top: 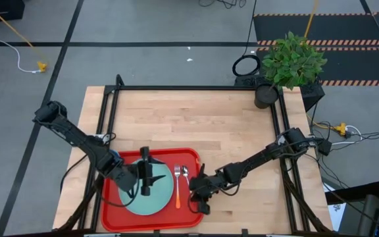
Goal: Pick and place plate/cup/fork/spoon on tray
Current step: Return to Home Position
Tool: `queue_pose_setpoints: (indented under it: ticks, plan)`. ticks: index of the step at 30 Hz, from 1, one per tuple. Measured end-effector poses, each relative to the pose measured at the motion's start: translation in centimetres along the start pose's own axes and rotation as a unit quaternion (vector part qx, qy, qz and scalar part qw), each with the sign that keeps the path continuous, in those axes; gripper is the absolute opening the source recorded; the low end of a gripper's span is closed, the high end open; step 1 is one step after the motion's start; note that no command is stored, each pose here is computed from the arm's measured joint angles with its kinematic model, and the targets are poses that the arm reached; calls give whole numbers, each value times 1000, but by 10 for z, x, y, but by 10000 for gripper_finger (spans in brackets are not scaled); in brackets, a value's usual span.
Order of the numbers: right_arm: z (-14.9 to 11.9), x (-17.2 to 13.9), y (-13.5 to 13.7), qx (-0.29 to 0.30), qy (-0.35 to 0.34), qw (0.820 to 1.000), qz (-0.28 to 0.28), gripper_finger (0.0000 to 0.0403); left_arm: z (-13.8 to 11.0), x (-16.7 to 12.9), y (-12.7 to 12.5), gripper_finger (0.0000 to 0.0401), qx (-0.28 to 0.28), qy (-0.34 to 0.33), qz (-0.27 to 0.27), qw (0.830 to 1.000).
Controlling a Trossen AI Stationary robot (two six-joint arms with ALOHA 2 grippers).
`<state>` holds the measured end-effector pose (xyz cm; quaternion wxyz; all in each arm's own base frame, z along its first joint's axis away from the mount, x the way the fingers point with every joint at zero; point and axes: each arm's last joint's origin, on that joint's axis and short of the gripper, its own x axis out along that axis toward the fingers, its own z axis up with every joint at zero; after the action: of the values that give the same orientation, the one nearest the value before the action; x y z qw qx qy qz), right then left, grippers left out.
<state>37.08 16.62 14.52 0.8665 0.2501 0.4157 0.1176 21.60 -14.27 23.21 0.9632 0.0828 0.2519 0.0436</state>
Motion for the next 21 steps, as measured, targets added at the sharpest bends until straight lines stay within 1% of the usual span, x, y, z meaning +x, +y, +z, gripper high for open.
queue_pose_setpoints:
  ticks: [2, 6, 9, 14, 21]
  plan:
    - [1, 0, 2, -35, 10, 999, 11, 2, 0, 1, 2, 230, -3, 1, 4, 1000]
    - [7, -2, 7, -107, 15, 994, 14, 0, 1, 4, 6, 230, -22, 2, 12, 1000]
    - [4, -2, 4, -137, 35, 990, 1, 0, 2, 6, 9, 230, -36, 3, 18, 999]
    - [4, 0, -2, -162, 40, 986, -8, 0, 4, 10, 14, 230, -52, -1, 27, 998]
    - [3, 7, -9, -162, 38, 986, -17, 0, 6, 14, 21, 230, -54, -2, 41, 998]
